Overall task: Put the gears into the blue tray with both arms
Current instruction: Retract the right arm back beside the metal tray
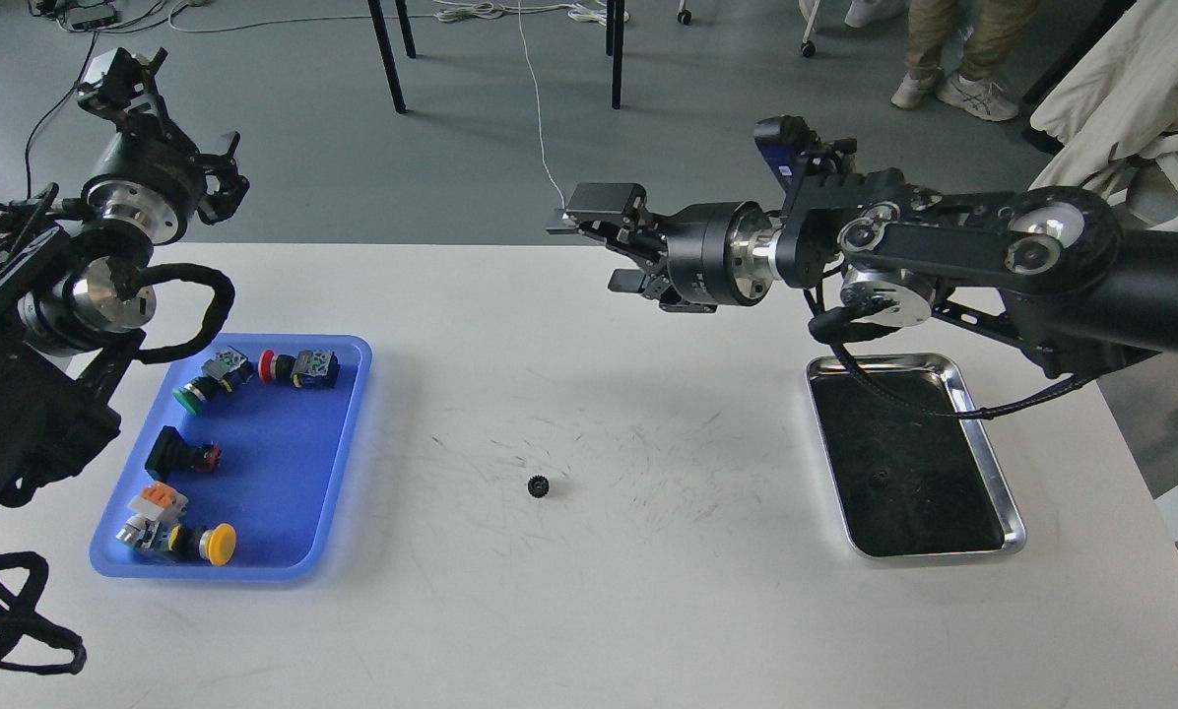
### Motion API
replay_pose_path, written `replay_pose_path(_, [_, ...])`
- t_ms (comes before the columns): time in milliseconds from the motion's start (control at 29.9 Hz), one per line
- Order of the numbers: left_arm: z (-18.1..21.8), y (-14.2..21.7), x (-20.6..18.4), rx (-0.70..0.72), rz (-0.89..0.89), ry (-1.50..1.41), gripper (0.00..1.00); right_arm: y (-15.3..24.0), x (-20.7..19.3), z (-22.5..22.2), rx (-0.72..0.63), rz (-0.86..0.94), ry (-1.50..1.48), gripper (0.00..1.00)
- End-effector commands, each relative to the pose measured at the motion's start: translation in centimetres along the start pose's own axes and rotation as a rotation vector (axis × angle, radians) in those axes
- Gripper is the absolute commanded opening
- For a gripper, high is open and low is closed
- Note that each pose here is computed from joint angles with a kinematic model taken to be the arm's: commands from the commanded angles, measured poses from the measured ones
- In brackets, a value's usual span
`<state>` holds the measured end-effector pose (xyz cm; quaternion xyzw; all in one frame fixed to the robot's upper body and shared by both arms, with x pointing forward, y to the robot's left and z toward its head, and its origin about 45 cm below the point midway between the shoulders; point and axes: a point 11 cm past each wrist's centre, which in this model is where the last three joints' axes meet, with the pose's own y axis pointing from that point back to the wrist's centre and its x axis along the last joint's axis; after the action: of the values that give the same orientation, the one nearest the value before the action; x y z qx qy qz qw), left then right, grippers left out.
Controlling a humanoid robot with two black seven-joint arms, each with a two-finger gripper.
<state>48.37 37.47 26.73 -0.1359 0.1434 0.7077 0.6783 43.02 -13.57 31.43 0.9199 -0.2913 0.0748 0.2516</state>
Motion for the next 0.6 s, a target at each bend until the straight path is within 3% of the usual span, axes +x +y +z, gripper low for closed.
replay_pose_path(0, [0.0,-0.1,-0.8,0.001,-0.025,-0.022,0.98,5.7,5.1,0.3,0.064,0.149,-0.057,0.97])
replay_pose_path(334, [-1.4,1.7,-9.5,0.036,-0.351,-0.337,0.98,21.2,10.4,5.4,0.293,0.425,-0.494,0.97])
replay_pose_path(568, [-3.2,7.5,-16.9,0.019,-0.713,-0.678,0.98,26.7,12.4,9.6,0.41,0.566,-0.733,0.96])
